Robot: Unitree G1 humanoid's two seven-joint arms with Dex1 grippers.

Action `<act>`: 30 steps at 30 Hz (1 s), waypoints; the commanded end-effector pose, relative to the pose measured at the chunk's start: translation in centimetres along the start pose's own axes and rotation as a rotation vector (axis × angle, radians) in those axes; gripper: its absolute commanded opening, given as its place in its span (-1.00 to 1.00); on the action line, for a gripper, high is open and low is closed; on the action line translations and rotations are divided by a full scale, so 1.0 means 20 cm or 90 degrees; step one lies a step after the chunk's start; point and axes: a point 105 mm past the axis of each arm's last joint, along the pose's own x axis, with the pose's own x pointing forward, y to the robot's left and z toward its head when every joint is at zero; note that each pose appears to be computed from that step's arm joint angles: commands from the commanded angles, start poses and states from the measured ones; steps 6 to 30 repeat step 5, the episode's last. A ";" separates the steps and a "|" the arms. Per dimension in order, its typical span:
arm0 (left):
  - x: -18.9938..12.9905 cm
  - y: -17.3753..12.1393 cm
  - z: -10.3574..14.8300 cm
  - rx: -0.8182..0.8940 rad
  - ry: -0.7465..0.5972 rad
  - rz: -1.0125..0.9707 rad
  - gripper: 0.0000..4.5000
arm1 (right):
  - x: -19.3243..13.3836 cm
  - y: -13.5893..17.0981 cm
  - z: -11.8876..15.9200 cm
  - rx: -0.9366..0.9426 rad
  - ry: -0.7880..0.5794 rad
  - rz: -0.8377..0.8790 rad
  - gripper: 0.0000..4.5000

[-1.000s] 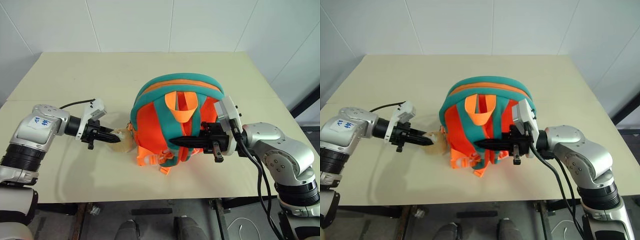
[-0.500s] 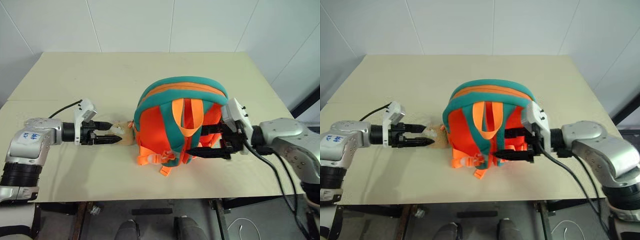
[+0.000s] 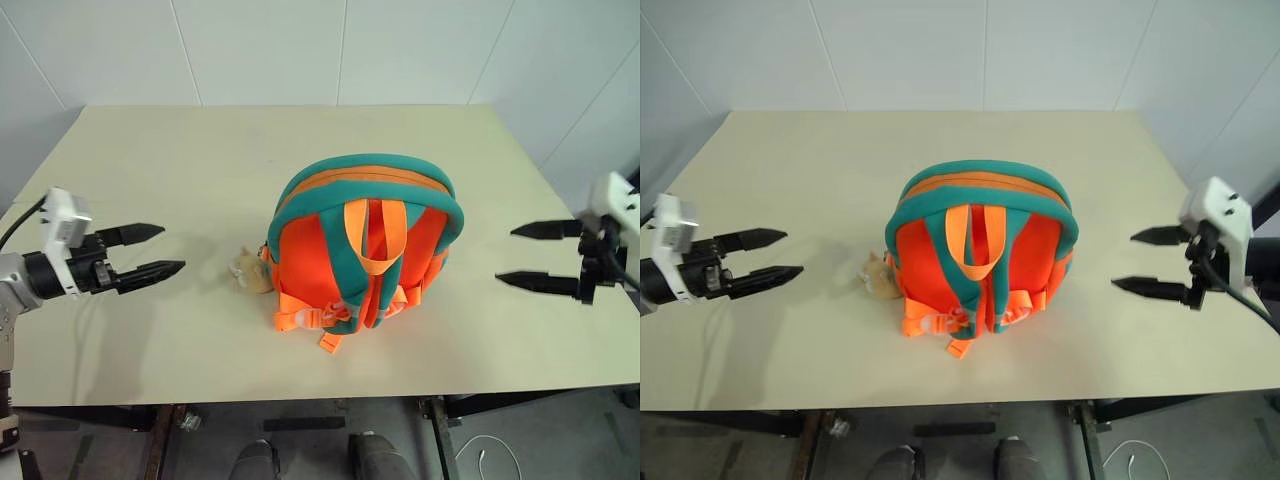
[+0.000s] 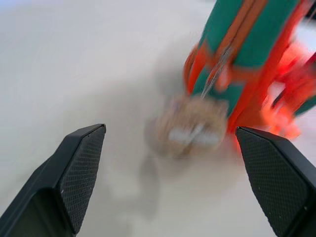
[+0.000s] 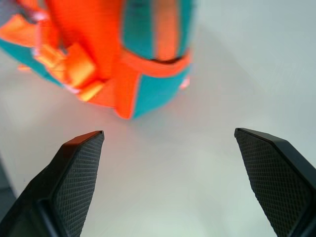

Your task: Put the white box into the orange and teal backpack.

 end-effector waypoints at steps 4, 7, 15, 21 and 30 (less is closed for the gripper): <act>-0.02 -0.04 0.08 0.041 -0.081 -0.026 1.00 | -0.01 0.01 -0.01 0.008 -0.045 -0.027 0.99; -0.02 -0.05 0.08 0.042 -0.080 -0.028 1.00 | 0.00 0.02 -0.01 0.011 -0.048 -0.027 0.99; -0.02 -0.05 0.08 0.042 -0.080 -0.028 1.00 | 0.00 0.02 -0.01 0.011 -0.048 -0.027 0.99; -0.02 -0.05 0.08 0.042 -0.080 -0.028 1.00 | 0.00 0.02 -0.01 0.011 -0.048 -0.027 0.99; -0.02 -0.05 0.08 0.042 -0.080 -0.028 1.00 | 0.00 0.02 -0.01 0.011 -0.048 -0.027 0.99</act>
